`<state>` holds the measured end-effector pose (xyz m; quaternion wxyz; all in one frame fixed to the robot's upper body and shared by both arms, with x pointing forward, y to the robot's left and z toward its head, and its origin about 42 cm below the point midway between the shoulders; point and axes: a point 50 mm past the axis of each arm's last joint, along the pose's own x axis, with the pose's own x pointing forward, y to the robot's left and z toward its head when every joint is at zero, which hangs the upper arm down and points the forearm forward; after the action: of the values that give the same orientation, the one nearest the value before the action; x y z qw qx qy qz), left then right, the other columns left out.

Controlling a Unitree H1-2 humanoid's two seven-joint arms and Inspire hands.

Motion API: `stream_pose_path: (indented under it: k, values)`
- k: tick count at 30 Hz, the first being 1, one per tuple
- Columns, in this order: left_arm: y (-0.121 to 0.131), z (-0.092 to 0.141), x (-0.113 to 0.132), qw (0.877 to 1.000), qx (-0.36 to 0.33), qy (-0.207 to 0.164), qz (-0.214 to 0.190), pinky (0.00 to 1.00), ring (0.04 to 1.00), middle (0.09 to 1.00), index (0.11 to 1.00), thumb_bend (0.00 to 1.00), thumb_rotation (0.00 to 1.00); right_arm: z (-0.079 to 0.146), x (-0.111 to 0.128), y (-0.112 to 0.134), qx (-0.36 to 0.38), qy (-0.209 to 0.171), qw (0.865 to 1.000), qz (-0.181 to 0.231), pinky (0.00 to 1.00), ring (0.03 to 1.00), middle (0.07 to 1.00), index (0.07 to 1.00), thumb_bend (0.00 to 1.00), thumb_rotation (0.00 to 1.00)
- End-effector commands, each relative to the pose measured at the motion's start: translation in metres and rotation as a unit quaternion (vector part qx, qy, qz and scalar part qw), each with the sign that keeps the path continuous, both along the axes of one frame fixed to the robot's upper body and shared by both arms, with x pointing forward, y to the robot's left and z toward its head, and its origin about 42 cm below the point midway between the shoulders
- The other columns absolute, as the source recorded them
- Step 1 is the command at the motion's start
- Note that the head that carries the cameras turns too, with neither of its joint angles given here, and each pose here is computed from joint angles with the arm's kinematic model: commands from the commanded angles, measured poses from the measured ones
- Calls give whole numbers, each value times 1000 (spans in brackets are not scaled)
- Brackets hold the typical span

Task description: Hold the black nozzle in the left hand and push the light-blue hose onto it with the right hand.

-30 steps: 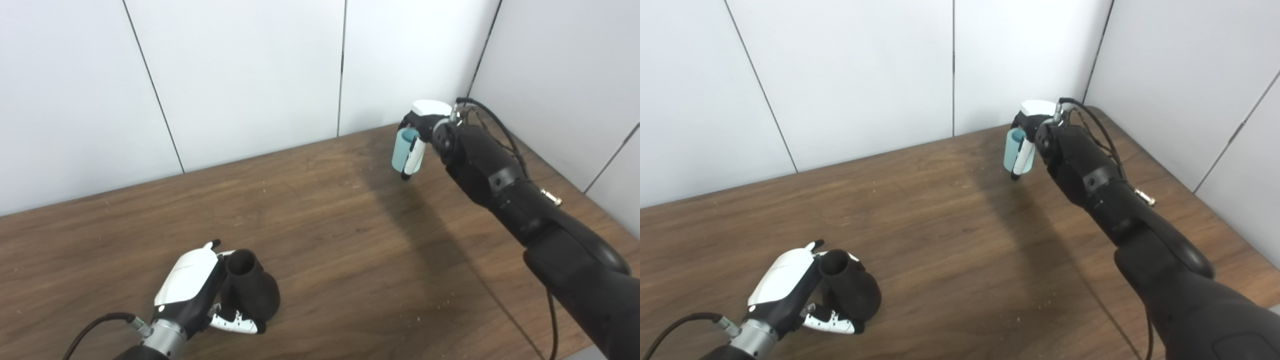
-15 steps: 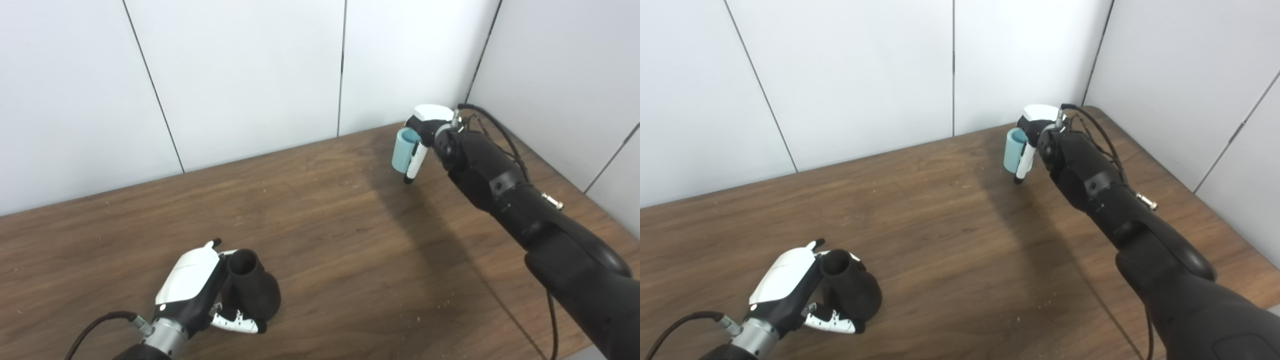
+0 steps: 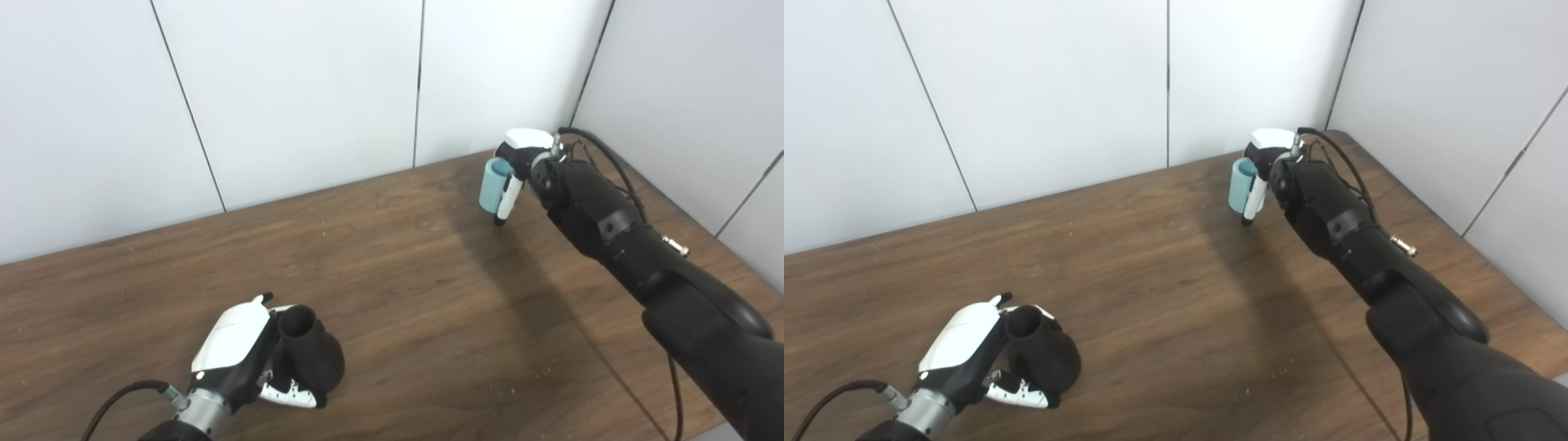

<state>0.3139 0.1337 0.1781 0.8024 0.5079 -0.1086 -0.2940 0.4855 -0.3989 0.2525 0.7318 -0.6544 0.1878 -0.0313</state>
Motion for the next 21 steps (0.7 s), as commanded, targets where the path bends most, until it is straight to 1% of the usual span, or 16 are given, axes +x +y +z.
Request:
stream_pose_path:
  k: [1,8,10,11,14,17,21]
  values:
    - [1,-53,-25,990,58,127,-27,973,619,480,491,524,0,41,6,-6,-21,-62,998,10,472,509,586,638,830,0]
    - [0,-53,-25,989,59,131,-27,973,613,483,489,524,0,40,7,-7,-24,-68,997,15,485,527,587,644,836,0]
    - [1,-53,-25,989,60,134,-27,973,611,482,490,524,0,41,8,-7,-24,-70,997,16,524,567,616,663,844,0]
    - [1,-53,-25,989,60,135,-27,973,611,481,490,524,0,41,8,-6,-25,-72,997,16,558,598,649,676,851,0]
    - [1,-54,-26,988,60,137,-27,973,611,478,492,524,0,43,9,-6,-29,-76,996,20,594,640,693,694,862,0]
    - [0,-55,-26,988,61,139,-27,973,611,477,492,524,0,44,11,-5,-35,-85,995,26,589,659,713,701,867,0]
    - [0,-53,-24,988,61,140,-28,973,611,477,492,524,0,44,12,-2,-37,-90,995,32,578,657,720,715,868,0]
